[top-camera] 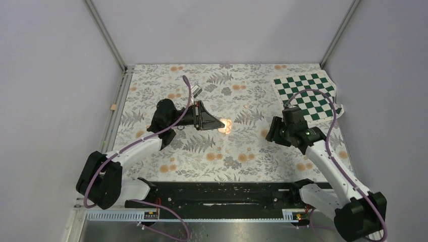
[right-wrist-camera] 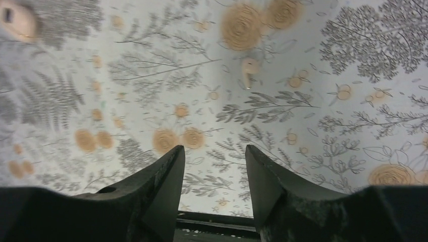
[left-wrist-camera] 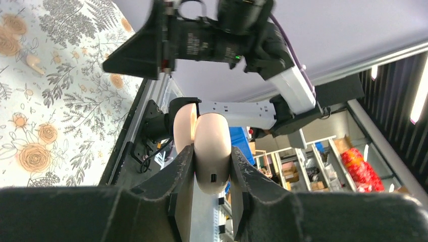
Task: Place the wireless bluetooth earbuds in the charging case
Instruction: Adjust the charging case.
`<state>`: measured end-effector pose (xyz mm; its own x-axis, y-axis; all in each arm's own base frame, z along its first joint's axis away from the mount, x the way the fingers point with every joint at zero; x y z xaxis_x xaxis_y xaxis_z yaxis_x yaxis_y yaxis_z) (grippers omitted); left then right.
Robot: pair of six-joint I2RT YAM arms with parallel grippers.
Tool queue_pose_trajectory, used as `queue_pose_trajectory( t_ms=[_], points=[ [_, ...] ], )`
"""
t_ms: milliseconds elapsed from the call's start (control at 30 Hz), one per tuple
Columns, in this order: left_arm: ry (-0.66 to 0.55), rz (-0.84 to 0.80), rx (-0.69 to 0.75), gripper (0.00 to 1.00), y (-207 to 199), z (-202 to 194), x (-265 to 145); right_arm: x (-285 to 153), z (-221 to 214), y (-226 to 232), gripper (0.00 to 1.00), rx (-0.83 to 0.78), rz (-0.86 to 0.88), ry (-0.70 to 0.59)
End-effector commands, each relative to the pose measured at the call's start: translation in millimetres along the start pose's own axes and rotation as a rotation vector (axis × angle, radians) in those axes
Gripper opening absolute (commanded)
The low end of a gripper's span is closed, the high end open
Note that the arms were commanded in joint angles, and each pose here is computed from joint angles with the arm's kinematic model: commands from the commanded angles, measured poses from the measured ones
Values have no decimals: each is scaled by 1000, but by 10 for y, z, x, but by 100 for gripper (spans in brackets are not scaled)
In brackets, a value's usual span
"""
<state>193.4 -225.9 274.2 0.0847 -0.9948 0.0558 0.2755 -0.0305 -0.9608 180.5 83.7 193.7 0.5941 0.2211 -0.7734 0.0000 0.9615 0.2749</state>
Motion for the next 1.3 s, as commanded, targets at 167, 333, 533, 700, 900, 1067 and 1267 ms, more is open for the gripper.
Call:
queue_pose_trajectory(
  t_ms=[167, 333, 533, 700, 900, 1067, 1267],
  points=[
    [106, -232, 169, 0, -482, 21, -28, 579, -26, -142, 45, 100, -179, 108],
    [25, -364, 138, 0, -556, 51, -11, 836, -5, -185, 42, 194, -210, 111],
    [3, -361, 144, 0, -545, 64, -4, 986, -1, -232, 45, 220, -247, 121],
    [31, -348, 135, 0, -490, 60, 9, 1117, 6, -289, 50, 218, -274, 142],
    [42, -341, 132, 0, -464, 76, 25, 1262, 25, -294, 48, 210, -272, 175],
    [46, -343, 139, 0, -468, 102, 43, 1277, 60, -284, 44, 212, -270, 176],
    [47, -339, 131, 0, -444, 126, 64, 1257, 45, -290, 39, 197, -270, 183]
  ],
)
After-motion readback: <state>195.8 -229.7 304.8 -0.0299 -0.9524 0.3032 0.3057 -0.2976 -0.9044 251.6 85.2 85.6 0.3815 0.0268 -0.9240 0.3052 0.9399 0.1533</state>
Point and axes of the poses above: each gripper's point midway between its finger pads, its own x axis out along the fingers, its own y axis along the line the jaws close on, z = x × y, the point moved 8 cm from there along -x, back along the fingers, and after that the axes turned 7 degrees about -x, right-handed, at the moved point
